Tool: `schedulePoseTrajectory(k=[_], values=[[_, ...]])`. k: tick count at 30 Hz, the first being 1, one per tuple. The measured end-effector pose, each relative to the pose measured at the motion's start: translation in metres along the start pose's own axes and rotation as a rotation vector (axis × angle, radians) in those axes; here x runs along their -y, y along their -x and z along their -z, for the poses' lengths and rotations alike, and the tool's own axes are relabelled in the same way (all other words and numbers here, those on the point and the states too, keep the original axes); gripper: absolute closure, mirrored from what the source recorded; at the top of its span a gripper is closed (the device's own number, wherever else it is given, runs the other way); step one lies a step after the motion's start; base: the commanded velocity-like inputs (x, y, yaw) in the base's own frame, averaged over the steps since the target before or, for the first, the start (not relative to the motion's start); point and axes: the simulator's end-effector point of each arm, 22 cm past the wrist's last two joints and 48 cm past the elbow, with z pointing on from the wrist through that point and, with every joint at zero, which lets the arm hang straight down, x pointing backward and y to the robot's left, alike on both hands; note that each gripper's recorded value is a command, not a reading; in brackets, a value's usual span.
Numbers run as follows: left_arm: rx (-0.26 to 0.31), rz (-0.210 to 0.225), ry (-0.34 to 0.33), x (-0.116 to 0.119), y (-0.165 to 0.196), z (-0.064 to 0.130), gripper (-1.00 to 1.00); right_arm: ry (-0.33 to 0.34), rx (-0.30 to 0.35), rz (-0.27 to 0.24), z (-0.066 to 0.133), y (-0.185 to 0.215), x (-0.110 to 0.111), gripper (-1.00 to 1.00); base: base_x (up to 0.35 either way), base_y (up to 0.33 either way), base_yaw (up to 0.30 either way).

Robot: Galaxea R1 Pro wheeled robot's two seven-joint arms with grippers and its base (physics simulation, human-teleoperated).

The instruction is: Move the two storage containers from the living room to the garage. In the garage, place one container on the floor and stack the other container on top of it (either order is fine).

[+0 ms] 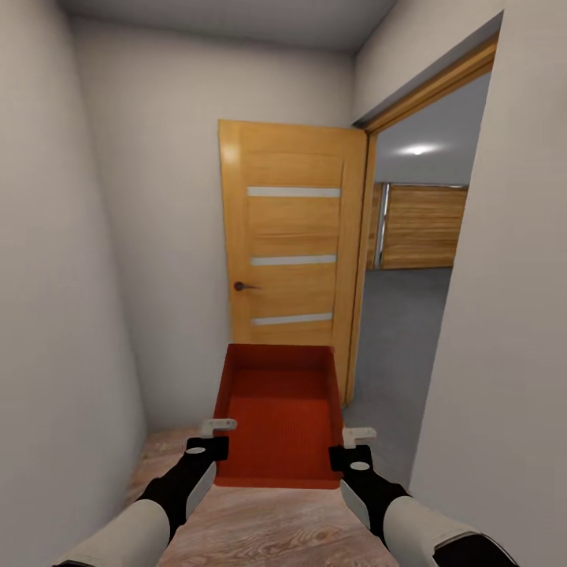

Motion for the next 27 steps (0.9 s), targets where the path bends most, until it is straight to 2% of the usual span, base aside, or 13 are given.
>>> schedulePoseTrajectory(k=[12, 23, 27], values=[[0.0, 0.0, 0.0, 0.0, 0.0001, 0.0001, 1.0, 0.0, 0.0, 0.0, 0.0, 0.0001, 0.0, 1.0, 0.012, 0.005, -0.289], [-0.001, -0.001, 0.0, 0.0006, -0.0003, 0.0006, 1.0, 0.0, -0.001, -0.001, 0.0004, -0.0007, 0.0006, 1.0, 0.244, 0.19, -0.284], [-0.001, -0.001, 0.001, 0.0004, -0.0004, 0.0006, 1.0, 0.0, -0.001, -0.001, 0.0004, -0.0007, 0.0005, 1.0, 0.278, 0.228, -0.102]])
